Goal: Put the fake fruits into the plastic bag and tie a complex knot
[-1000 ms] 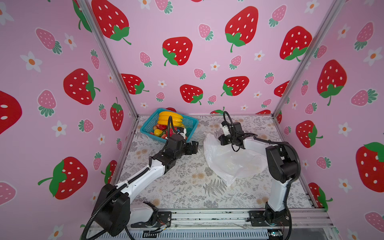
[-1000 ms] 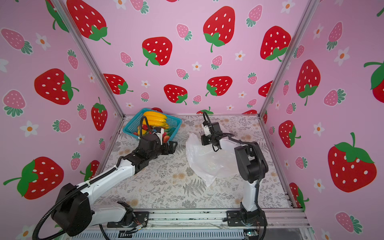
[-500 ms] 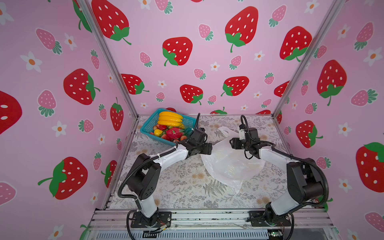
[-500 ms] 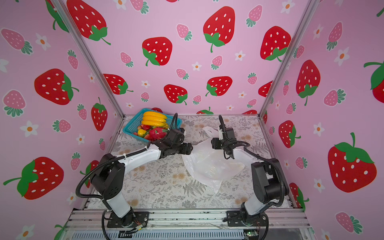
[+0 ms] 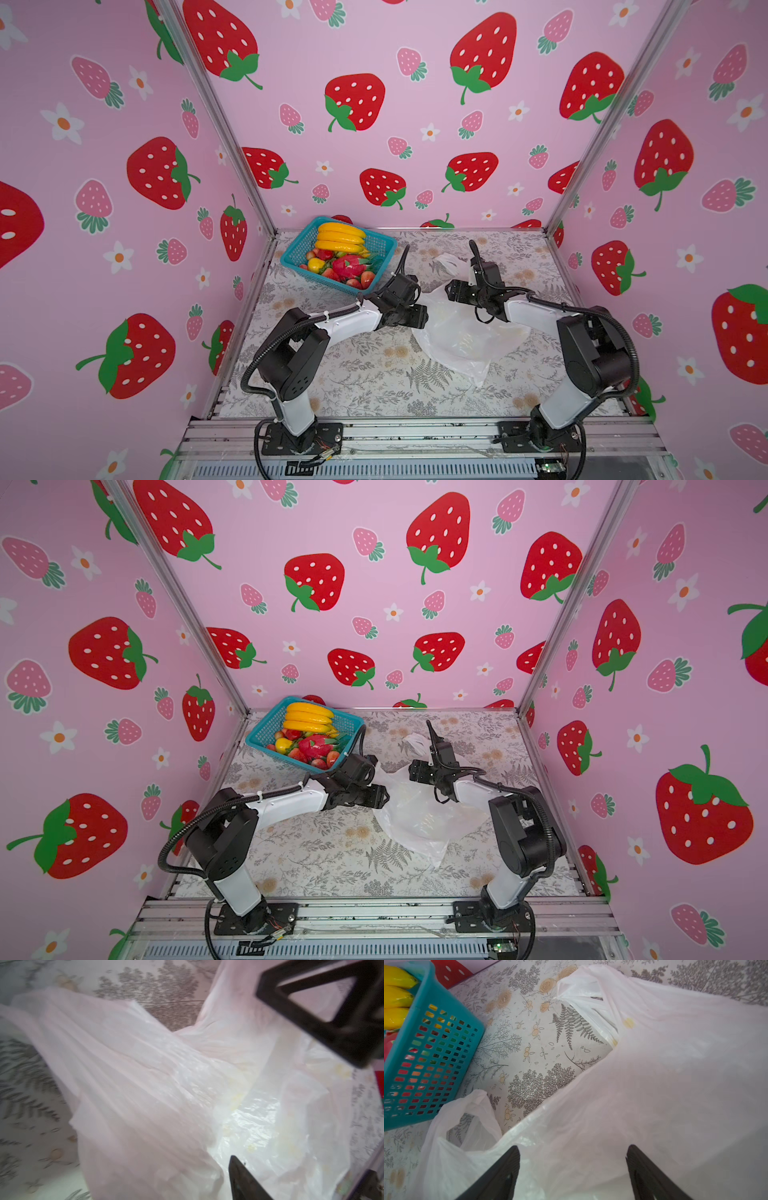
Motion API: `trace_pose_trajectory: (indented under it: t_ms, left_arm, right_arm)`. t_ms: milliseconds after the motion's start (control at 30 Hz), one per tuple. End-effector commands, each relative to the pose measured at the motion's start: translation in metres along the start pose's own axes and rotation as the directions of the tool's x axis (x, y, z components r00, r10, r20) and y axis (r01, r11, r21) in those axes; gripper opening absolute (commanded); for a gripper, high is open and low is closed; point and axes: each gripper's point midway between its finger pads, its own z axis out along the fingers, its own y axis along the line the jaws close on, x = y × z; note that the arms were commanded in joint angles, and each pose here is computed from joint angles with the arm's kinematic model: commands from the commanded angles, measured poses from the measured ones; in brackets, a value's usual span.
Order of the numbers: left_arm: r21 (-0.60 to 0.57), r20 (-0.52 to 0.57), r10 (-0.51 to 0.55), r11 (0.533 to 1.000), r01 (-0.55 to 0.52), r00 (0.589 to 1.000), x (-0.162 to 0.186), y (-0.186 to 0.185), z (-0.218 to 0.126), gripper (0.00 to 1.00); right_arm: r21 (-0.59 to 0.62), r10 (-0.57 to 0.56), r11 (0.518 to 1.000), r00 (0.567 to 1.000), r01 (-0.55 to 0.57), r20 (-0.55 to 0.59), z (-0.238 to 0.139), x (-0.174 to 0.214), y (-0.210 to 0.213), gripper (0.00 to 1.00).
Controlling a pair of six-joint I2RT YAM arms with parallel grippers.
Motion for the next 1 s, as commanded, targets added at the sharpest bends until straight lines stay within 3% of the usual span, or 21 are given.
trace_pose_trajectory:
  t_ms: [0, 167, 267, 500, 667, 767, 833, 967]
  left_arm:
    - [0.165, 0.027, 0.049, 0.985, -0.053, 0.998, 0.0, -0.048, 0.005, 0.65]
    - [0.218, 0.043, 0.061, 0.974, -0.069, 0.997, 0.009, -0.07, 0.013, 0.65]
    - [0.207, 0.038, 0.074, 0.975, -0.08, 0.997, 0.015, -0.074, 0.019, 0.67]
    - [0.194, 0.061, 0.063, 0.978, -0.073, 0.996, 0.023, -0.066, 0.02, 0.74]
    - [0.178, 0.072, 0.061, 0.981, -0.073, 0.996, 0.028, -0.059, 0.018, 0.78]
    - [0.165, 0.066, 0.066, 0.983, -0.076, 0.996, 0.03, -0.056, 0.019, 0.79]
    - [0.155, 0.067, 0.069, 0.985, -0.078, 0.995, 0.03, -0.055, 0.018, 0.79]
    - [0.123, 0.091, 0.075, 0.989, -0.086, 0.993, 0.027, -0.05, 0.01, 0.79]
  right_arm:
    - [-0.027, 0.095, 0.995, 0.995, -0.094, 0.021, 0.009, -0.01, -0.002, 0.84]
    - [0.047, 0.081, 0.996, 0.997, -0.081, 0.01, 0.021, -0.01, -0.016, 0.84]
    - [0.163, 0.017, 0.986, 1.0, -0.02, 0.018, 0.016, -0.008, -0.031, 0.84]
    - [0.424, -0.143, 0.895, 0.99, 0.137, -0.019, -0.008, -0.004, -0.065, 0.79]
    - [0.486, -0.188, 0.855, 0.982, 0.179, -0.031, -0.013, 0.0, -0.066, 0.81]
    - [0.482, -0.177, 0.856, 0.982, 0.185, -0.063, -0.004, 0.011, -0.069, 0.8]
    - [0.477, -0.171, 0.857, 0.981, 0.193, -0.09, 0.004, 0.019, -0.072, 0.75]
    - [0.449, -0.174, 0.875, 0.983, 0.182, -0.06, 0.003, 0.016, -0.066, 0.44]
